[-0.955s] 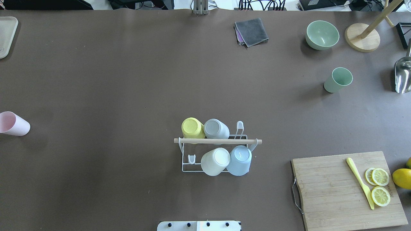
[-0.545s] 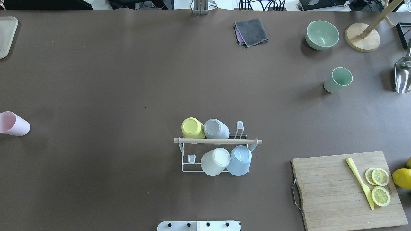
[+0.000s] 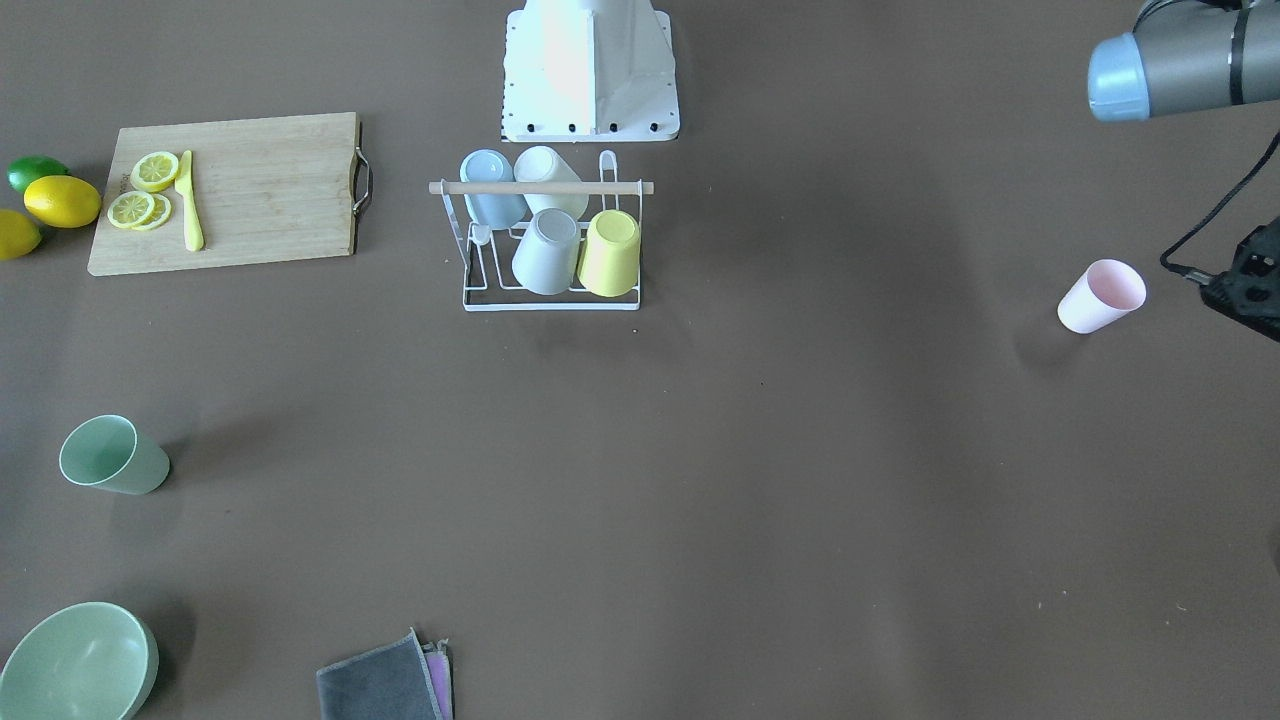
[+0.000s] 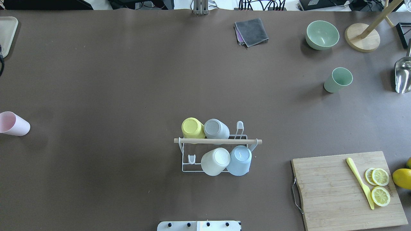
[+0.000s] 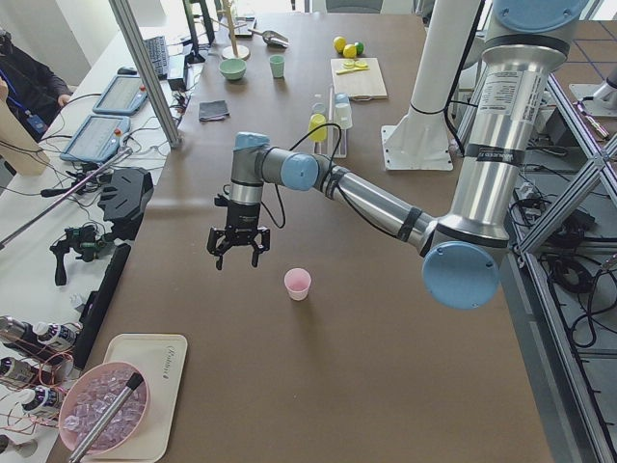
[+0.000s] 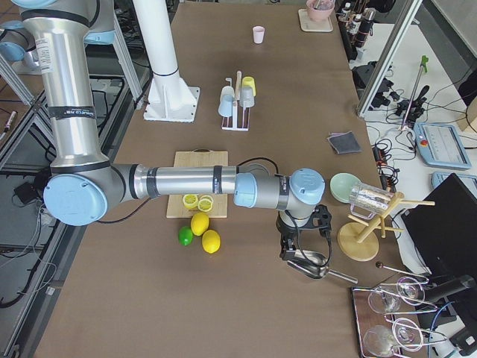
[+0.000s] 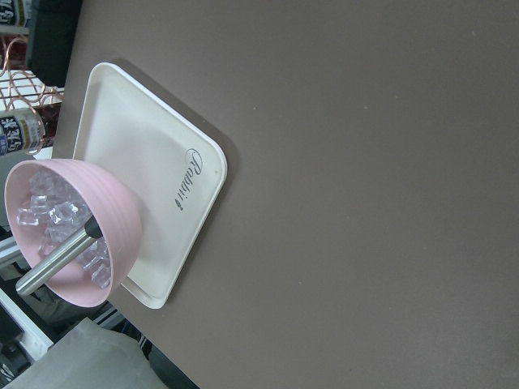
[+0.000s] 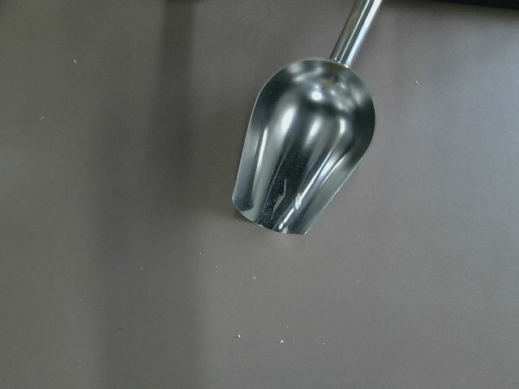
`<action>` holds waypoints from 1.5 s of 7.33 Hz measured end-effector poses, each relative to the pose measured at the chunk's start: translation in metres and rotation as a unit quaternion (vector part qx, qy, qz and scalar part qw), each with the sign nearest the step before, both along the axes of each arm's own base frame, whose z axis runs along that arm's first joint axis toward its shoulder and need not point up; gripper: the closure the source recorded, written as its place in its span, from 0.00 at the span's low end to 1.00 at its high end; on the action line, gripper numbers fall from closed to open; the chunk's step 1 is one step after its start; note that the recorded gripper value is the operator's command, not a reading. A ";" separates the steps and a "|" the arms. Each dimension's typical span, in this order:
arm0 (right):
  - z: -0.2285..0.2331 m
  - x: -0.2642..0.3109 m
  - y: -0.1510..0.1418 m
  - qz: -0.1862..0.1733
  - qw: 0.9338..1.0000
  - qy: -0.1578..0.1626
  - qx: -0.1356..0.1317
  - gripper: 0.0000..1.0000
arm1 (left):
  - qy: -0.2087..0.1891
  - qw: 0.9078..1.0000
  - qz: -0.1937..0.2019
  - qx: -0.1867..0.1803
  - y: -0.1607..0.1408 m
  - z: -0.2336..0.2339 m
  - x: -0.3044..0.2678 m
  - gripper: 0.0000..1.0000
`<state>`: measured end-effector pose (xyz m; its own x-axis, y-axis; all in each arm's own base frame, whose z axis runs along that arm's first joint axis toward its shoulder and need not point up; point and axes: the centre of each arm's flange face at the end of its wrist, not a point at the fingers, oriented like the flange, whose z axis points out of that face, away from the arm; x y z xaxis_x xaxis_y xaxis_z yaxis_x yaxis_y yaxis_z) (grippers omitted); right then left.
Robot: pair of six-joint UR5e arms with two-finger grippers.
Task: Place cup on cup holder
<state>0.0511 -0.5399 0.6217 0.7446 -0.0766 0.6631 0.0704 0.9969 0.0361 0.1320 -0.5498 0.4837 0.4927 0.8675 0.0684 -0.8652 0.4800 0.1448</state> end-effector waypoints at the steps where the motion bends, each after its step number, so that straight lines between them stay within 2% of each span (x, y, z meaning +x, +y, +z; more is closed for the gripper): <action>1: -0.007 -0.002 -0.001 -0.002 1.000 0.000 0.007 0.00 | -0.048 0.997 0.058 -0.014 0.008 -0.005 0.043 0.02; 2: -0.018 -0.008 -0.002 -0.007 1.000 0.000 0.018 0.00 | -0.091 0.989 0.110 -0.033 0.022 -0.011 0.088 0.02; 4: -0.051 -0.034 -0.004 -0.031 0.998 0.014 0.053 0.00 | -0.161 0.965 0.193 -0.081 0.056 -0.009 0.167 0.02; 6: -0.089 -0.065 -0.017 -0.040 0.996 0.022 0.074 0.00 | -0.224 0.938 0.243 -0.105 0.074 0.020 0.222 0.02; 7: -0.112 -0.083 -0.026 -0.032 0.997 0.021 0.071 0.00 | -0.241 0.929 0.257 -0.112 0.081 0.033 0.238 0.02; 9: -0.157 -0.118 -0.032 -0.032 0.997 0.033 0.068 0.00 | -0.260 0.919 0.271 -0.117 0.091 0.049 0.253 0.02; 11: -0.189 -0.151 -0.041 -0.050 0.993 0.063 0.087 0.00 | -0.268 0.919 0.264 -0.118 0.096 0.060 0.252 0.02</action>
